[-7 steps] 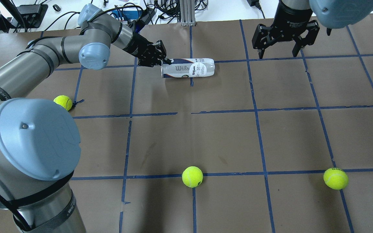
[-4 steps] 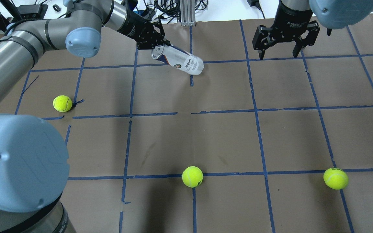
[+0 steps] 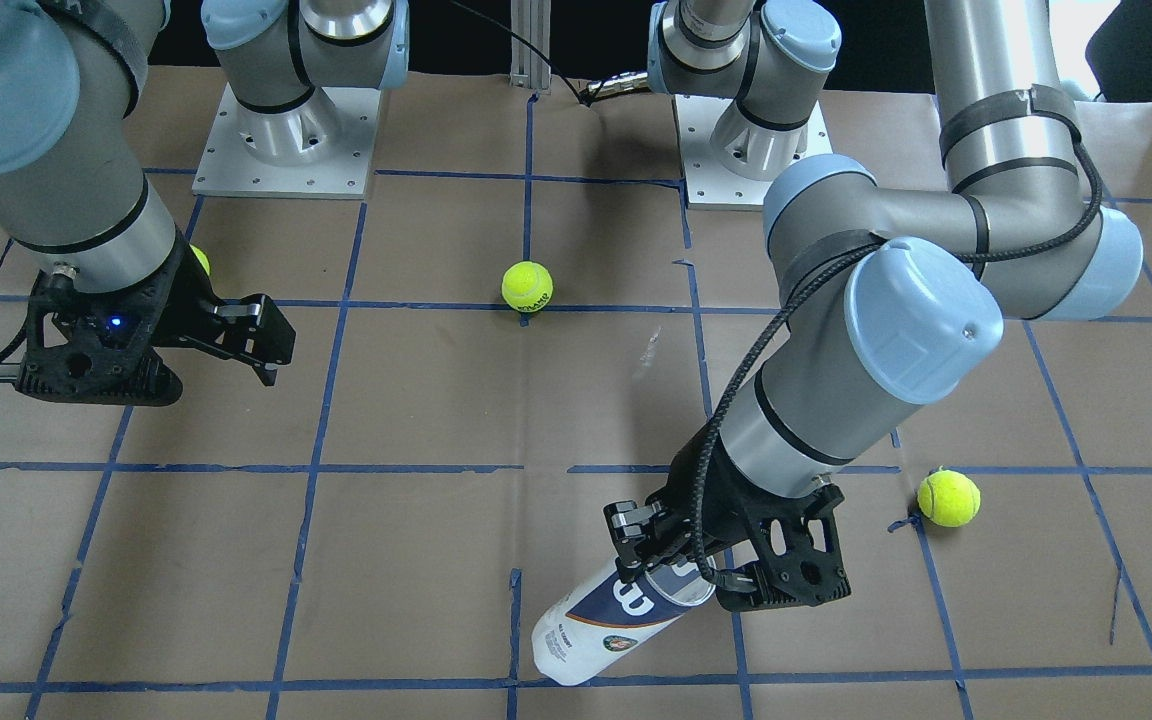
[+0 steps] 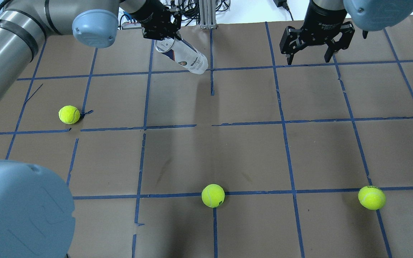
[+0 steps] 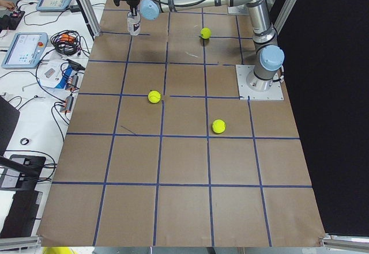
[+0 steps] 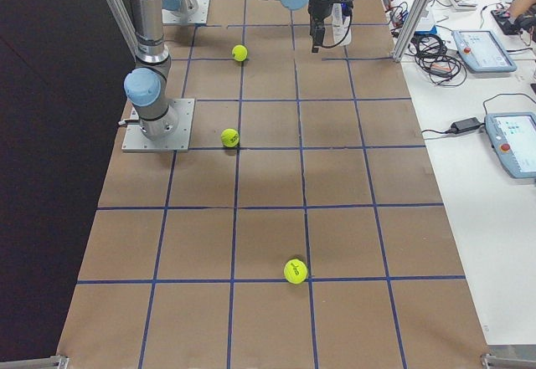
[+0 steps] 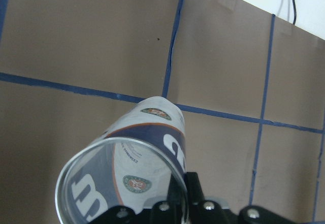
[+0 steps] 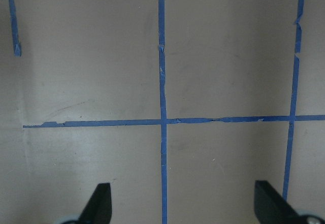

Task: Lift up tennis ball bucket
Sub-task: 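Grasp the can's rim with the left gripper and tilt it upright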

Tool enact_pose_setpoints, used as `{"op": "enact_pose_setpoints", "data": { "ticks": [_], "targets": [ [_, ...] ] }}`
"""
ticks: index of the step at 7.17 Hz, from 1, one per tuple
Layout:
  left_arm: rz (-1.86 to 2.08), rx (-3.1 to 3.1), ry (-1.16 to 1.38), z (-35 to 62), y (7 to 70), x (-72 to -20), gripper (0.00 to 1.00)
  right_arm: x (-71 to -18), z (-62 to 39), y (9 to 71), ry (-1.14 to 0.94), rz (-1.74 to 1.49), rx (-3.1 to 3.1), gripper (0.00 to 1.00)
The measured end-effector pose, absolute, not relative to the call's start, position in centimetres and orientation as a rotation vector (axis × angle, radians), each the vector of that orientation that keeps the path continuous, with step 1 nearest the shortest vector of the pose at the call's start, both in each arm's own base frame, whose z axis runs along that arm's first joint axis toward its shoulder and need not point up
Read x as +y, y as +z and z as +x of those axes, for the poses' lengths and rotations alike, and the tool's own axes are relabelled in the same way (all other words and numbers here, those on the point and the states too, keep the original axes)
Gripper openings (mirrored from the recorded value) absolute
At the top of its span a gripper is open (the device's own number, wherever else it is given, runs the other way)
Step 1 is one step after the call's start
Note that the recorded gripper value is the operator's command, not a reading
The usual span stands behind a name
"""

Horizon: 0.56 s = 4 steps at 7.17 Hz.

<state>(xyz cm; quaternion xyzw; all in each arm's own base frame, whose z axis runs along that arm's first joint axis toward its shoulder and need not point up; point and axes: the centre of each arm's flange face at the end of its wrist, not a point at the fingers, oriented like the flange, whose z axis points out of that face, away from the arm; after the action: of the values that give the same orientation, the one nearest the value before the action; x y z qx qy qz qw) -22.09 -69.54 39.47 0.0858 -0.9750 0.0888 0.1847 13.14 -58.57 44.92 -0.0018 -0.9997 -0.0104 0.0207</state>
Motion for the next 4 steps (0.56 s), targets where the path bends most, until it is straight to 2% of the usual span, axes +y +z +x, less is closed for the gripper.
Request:
{"op": "enact_pose_setpoints", "data": {
  "ticks": [4],
  "targets": [
    [-0.16, -3.085, 0.21, -24.7, 40.9, -68.7, 0.0, -58.4, 13.2, 45.0, -0.028, -0.009, -3.101, 1.0]
  ]
}}
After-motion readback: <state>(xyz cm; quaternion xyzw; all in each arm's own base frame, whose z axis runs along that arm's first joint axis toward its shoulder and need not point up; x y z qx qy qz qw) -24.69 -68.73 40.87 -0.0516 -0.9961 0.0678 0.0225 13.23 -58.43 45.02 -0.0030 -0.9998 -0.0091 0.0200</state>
